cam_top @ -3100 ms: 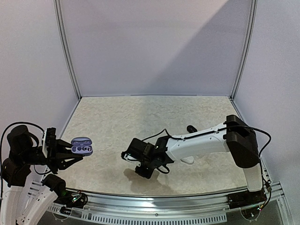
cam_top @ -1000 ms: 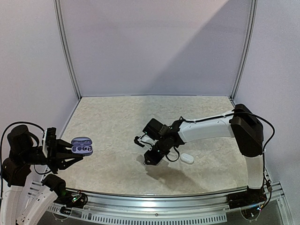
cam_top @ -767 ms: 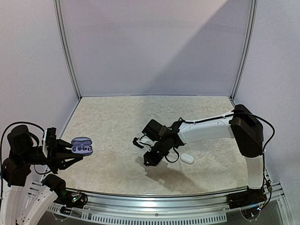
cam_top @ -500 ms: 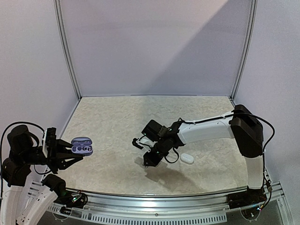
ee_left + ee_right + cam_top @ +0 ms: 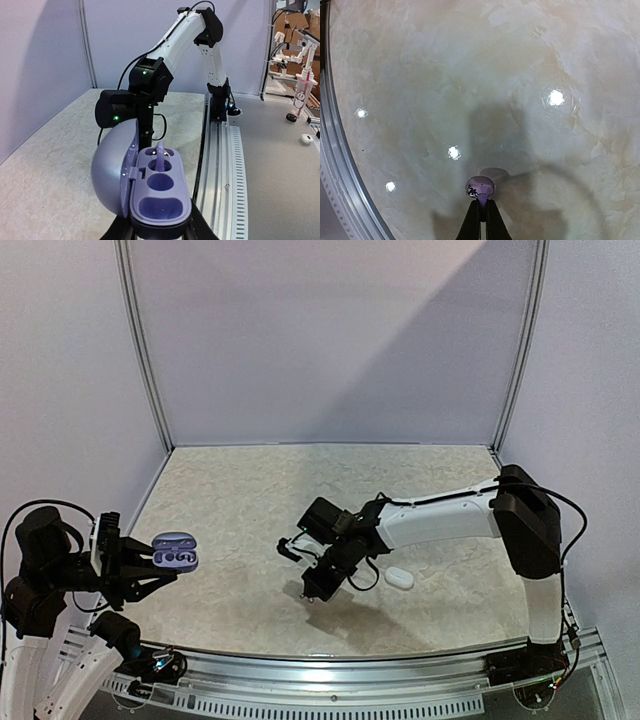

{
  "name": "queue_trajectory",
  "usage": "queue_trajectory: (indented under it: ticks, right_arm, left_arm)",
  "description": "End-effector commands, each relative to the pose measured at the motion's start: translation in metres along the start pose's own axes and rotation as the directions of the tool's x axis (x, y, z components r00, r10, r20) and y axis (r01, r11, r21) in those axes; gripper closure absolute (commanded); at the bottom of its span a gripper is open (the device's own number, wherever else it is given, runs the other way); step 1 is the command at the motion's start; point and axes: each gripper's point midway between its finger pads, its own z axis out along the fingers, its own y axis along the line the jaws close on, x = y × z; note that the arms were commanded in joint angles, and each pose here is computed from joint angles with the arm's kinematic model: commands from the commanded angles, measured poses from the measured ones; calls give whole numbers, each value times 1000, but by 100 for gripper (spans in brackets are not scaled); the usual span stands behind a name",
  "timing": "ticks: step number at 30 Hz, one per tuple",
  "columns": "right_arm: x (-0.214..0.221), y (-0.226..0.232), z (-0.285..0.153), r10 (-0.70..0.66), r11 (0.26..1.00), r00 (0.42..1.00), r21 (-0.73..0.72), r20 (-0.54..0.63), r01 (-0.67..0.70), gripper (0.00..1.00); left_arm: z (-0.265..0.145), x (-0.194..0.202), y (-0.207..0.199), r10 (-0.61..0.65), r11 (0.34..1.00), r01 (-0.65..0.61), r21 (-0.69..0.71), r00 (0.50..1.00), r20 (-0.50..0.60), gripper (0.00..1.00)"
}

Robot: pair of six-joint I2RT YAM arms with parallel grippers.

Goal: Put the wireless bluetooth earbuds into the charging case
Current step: Pick up the left earbud from the center of the board, then insert the left earbud into the left side groove of the charging case.

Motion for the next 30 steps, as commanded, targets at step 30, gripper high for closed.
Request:
queue_trajectory:
  ticks: [30]
  right_arm:
    - [-150,260,-188,-735,658,496,310,462,686,100]
  left_arm:
    - [2,25,-7,75,995,-68,71,991,-107,100]
